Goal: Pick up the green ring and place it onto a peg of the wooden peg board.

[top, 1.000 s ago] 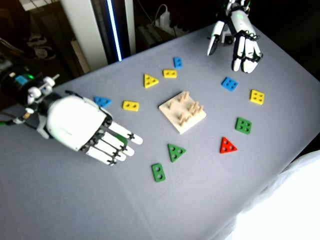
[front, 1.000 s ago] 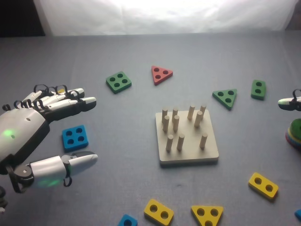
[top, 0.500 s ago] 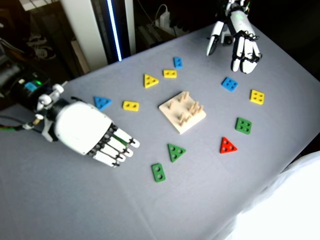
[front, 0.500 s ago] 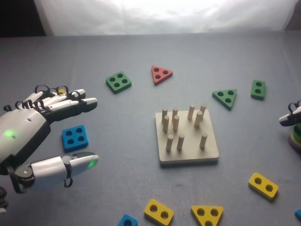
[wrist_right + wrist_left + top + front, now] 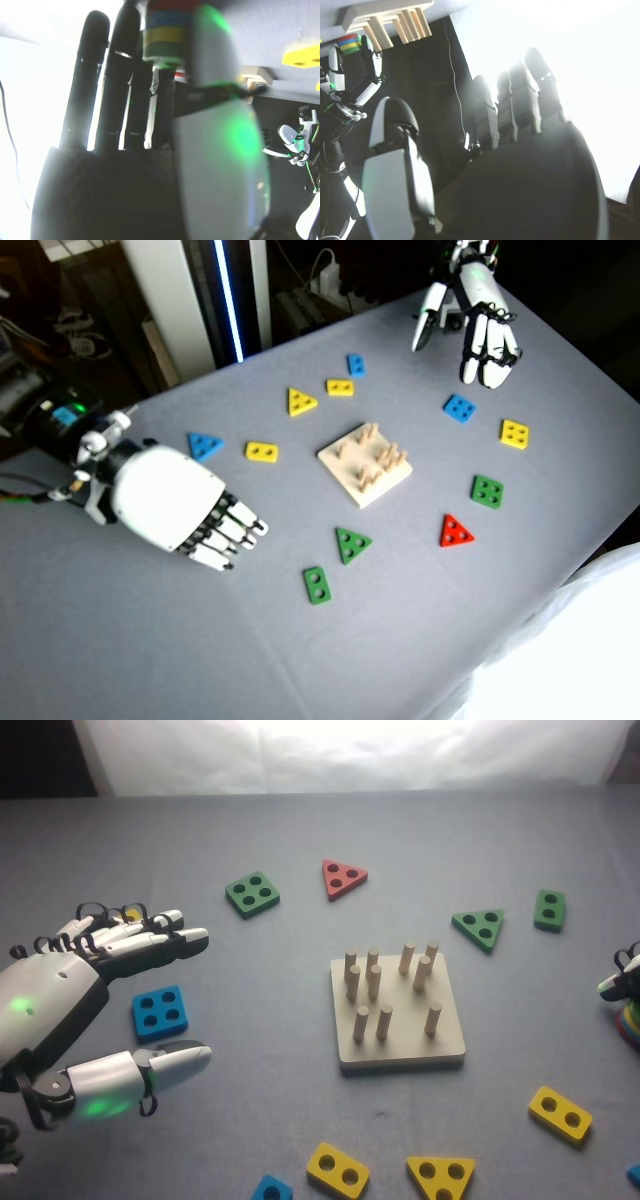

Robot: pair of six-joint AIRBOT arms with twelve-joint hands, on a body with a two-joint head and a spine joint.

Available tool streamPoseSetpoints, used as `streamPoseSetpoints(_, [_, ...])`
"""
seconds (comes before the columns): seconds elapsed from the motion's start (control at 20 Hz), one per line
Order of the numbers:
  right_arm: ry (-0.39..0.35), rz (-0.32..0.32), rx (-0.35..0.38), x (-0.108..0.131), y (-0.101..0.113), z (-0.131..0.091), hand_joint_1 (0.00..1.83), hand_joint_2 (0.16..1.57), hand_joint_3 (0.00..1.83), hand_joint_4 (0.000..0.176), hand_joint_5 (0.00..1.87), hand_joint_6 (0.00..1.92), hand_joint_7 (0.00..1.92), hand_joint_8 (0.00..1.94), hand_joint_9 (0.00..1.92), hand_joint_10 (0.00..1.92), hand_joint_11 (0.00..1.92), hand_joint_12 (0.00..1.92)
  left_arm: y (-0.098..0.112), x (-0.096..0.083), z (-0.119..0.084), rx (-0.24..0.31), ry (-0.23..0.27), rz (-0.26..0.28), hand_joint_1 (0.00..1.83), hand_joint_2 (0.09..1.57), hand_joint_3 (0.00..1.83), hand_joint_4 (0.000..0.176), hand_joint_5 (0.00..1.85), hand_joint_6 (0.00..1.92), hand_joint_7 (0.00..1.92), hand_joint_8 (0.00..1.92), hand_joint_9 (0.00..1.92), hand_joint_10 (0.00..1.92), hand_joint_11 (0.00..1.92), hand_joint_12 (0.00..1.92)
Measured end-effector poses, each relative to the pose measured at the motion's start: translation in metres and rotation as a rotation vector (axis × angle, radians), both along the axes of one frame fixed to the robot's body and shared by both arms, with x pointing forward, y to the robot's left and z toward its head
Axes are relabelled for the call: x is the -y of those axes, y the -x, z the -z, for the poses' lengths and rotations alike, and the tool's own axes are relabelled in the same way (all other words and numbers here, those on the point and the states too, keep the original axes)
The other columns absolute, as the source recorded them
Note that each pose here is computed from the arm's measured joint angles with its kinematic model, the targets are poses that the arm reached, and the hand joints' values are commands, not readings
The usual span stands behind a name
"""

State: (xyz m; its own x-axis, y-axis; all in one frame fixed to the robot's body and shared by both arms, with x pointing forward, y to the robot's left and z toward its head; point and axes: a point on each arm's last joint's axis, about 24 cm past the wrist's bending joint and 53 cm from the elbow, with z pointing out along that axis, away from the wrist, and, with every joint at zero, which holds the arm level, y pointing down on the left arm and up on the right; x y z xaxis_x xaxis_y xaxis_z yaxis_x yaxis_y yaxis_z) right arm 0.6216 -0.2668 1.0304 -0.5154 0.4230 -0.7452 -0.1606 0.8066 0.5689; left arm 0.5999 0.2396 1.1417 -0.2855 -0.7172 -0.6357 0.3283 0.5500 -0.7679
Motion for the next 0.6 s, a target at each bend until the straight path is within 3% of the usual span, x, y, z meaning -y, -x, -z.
streamPoseSetpoints(0.05, [0.000,0.001,0.001,0.000,0.000,0.000,1.38,1.11,0.00,0.000,0.97,0.78,1.01,0.98,0.92,1.30,0.58,1.41,0.001,0.000,0.000,0.002,0.002,0.000,0.70,1.08,0.00,0.014,0.49,0.00,0.29,0.00,0.28,0.00,0.00,0.82])
streamPoseSetpoints(0.25, [0.003,-0.002,0.001,0.000,-0.001,-0.001,1.39,1.07,0.00,0.000,1.09,0.74,1.04,0.86,0.97,1.15,0.72,1.31,0.001,-0.001,-0.001,0.003,0.004,0.000,0.71,1.08,0.00,0.000,0.49,0.00,0.29,0.00,0.30,0.00,0.00,0.87])
streamPoseSetpoints(0.3, [0.005,-0.009,0.004,-0.002,-0.001,-0.001,1.39,1.06,0.00,0.000,1.22,0.45,1.03,0.88,0.98,1.22,0.76,1.38,0.001,-0.001,-0.002,0.005,0.008,0.000,0.72,1.08,0.00,0.007,0.49,0.00,0.30,0.00,0.29,0.00,0.00,0.88])
streamPoseSetpoints(0.35, [0.004,-0.013,0.006,-0.003,-0.001,-0.002,1.39,1.06,0.00,0.000,1.22,0.45,1.03,0.88,0.98,1.22,0.76,1.38,0.001,-0.001,-0.002,0.004,0.010,0.000,0.72,1.08,0.00,0.007,0.49,0.00,0.30,0.00,0.29,0.00,0.00,0.88])
streamPoseSetpoints(0.4, [0.000,-0.027,0.010,-0.010,-0.002,-0.004,1.39,1.05,0.00,0.000,1.17,0.60,1.10,0.65,1.03,1.14,0.85,1.23,0.001,-0.001,-0.001,0.002,0.008,0.000,0.72,1.08,0.00,0.014,0.48,0.00,0.29,0.00,0.30,0.00,0.00,0.88])
streamPoseSetpoints(0.5, [-0.007,-0.061,0.029,-0.022,-0.002,-0.010,1.39,1.05,0.00,0.000,1.16,0.62,1.10,0.65,1.05,1.12,0.88,1.23,0.001,-0.002,0.000,-0.001,0.008,-0.002,0.72,1.08,0.00,0.018,0.48,0.00,0.29,0.00,0.30,0.00,0.00,0.88])
streamPoseSetpoints(0.6, [-0.024,-0.094,0.058,-0.035,-0.003,-0.020,1.40,1.04,0.00,0.000,1.17,0.59,1.16,0.57,1.06,1.10,0.87,1.24,0.001,-0.002,0.000,-0.002,0.011,-0.003,0.73,1.08,0.00,0.012,0.47,0.00,0.28,0.00,0.28,0.01,0.00,0.86])
